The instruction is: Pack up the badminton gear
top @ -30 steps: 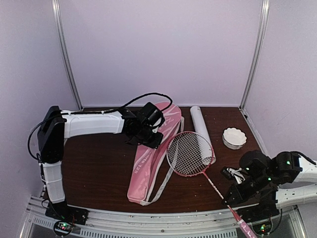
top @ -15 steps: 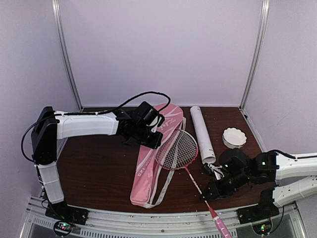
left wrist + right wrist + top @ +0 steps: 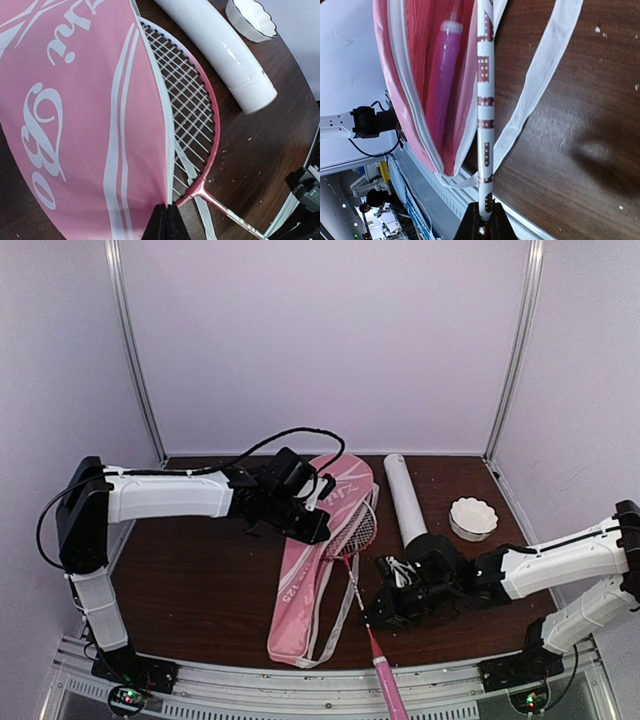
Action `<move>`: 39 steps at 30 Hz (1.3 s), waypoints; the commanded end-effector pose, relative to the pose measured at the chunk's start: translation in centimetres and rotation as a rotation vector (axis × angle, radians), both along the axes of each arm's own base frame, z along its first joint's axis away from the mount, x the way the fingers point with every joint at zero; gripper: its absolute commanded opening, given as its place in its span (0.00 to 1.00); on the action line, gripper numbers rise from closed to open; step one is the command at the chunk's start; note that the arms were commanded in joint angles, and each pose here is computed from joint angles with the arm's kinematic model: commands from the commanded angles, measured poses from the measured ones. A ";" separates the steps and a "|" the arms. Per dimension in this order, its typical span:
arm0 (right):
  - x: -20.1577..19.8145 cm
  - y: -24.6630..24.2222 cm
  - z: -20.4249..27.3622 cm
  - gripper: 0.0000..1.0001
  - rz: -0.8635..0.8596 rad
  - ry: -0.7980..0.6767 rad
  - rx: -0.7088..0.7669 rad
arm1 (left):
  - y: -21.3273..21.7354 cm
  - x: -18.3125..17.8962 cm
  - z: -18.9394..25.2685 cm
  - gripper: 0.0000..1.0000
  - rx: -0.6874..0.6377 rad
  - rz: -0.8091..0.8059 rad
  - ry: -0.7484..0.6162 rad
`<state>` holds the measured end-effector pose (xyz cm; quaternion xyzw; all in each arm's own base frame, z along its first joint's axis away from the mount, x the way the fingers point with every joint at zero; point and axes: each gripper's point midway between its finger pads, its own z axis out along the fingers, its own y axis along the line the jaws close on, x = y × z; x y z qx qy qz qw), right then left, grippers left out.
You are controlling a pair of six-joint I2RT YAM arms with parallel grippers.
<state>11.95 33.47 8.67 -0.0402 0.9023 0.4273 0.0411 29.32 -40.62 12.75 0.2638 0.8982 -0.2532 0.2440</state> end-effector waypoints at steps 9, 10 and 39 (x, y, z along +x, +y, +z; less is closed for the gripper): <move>8.1 6.9 4.3 0.00 -0.094 -0.148 0.266 | -0.4 -0.1 3.2 0.00 -0.089 -0.062 -0.065; 8.3 7.2 4.1 0.00 -0.090 -0.149 0.263 | -0.1 0.0 3.4 0.00 -0.083 -0.063 -0.073; 9.9 5.8 2.4 0.00 -0.039 -0.250 0.299 | -3.1 -5.7 2.0 0.00 -0.150 -0.479 0.068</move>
